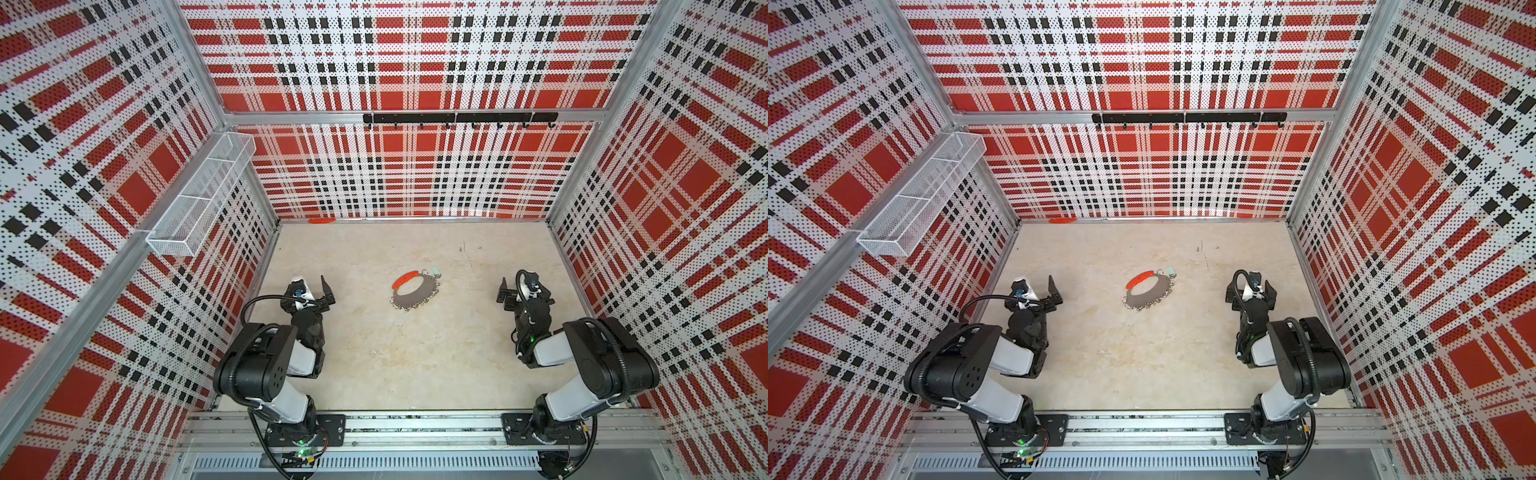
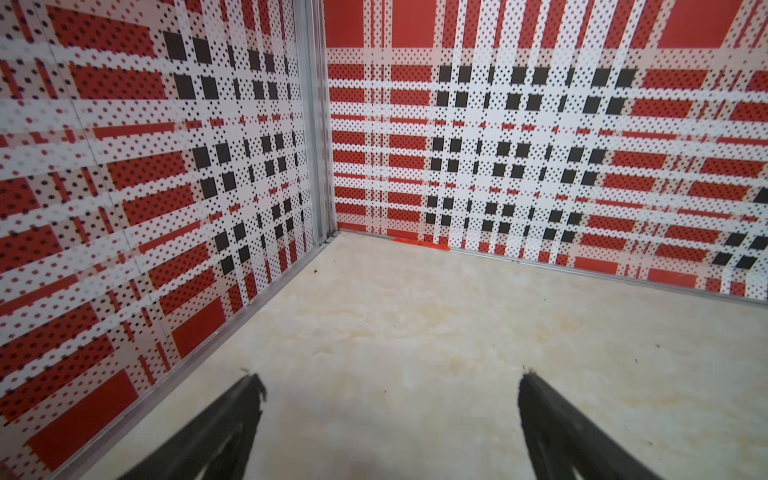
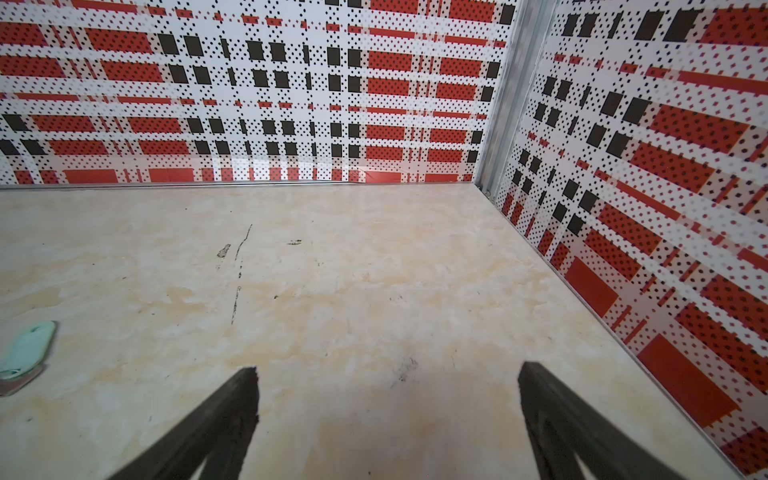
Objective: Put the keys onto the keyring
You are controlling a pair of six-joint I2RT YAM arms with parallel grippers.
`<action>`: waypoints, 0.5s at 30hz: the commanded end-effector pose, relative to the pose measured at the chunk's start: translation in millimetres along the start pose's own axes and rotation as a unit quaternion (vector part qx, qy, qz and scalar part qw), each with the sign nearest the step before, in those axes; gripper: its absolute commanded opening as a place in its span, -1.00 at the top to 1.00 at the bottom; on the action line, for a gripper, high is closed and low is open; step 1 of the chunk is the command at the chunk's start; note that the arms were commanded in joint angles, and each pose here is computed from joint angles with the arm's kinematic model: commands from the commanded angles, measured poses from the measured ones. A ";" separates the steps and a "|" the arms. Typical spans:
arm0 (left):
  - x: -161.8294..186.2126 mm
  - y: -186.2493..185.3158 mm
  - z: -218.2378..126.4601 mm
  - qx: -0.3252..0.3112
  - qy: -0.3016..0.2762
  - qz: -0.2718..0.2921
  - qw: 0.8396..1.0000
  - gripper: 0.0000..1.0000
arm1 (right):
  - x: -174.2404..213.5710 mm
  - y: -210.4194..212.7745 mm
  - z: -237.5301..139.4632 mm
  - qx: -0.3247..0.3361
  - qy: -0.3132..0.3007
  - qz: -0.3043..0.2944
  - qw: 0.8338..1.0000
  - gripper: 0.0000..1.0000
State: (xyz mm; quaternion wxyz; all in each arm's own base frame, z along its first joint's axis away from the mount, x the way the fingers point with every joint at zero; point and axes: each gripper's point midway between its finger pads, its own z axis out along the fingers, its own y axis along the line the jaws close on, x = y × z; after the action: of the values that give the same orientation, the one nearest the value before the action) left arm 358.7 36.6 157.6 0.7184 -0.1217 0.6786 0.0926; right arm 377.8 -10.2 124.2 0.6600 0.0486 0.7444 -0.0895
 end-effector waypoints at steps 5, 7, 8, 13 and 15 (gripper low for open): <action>-5.5 4.3 1.2 -0.011 -0.010 -0.006 1.000 -0.97 | -11.4 -2.2 2.7 0.003 -0.018 0.006 1.000 -1.00; -5.5 4.0 1.2 -0.011 -0.010 -0.006 1.000 -0.96 | -10.7 -2.3 2.5 0.003 -0.017 0.006 1.000 -1.00; -5.4 4.3 1.3 -0.011 -0.010 -0.006 1.000 -0.97 | -11.4 -2.3 2.8 0.003 -0.017 0.006 1.000 -1.00; -5.3 4.0 1.3 -0.010 -0.010 -0.006 1.000 -0.96 | -11.5 -2.1 3.2 0.003 -0.017 0.006 1.000 -1.00; -5.7 3.8 1.3 -0.010 -0.010 -0.007 1.000 -0.96 | -10.3 -2.5 3.4 0.004 -0.015 0.005 1.000 -1.00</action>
State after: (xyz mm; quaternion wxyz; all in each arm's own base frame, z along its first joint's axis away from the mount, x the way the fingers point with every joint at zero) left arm 358.8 37.2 158.0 0.7188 -0.1236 0.6778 0.0934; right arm 378.0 -10.3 124.4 0.6602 0.0496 0.7442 -0.0889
